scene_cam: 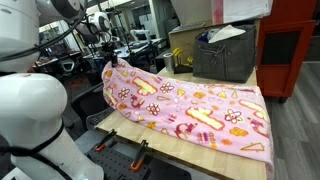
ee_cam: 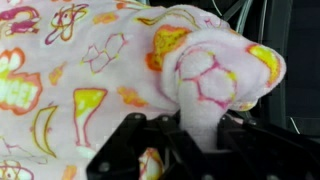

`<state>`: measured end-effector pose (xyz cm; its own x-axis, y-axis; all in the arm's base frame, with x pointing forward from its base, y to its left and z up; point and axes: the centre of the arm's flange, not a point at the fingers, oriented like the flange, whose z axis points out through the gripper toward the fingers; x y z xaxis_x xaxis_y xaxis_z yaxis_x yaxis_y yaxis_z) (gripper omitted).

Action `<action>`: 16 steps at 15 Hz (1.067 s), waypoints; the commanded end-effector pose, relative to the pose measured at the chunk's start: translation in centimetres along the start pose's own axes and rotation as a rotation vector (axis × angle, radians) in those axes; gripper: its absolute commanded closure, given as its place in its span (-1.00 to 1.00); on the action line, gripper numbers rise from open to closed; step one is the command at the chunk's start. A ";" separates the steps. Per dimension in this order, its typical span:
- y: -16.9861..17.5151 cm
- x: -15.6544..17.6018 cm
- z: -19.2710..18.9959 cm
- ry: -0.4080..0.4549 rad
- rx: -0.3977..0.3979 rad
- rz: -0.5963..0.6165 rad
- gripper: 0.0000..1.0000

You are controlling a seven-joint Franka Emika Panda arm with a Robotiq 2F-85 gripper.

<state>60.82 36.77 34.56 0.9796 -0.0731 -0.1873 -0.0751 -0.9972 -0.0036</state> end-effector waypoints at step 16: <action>-7.0 -7.2 -11.3 0.015 -0.042 -0.222 0.94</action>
<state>56.10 41.46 43.94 0.9783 0.1040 -0.1793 0.1076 -0.9941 0.0104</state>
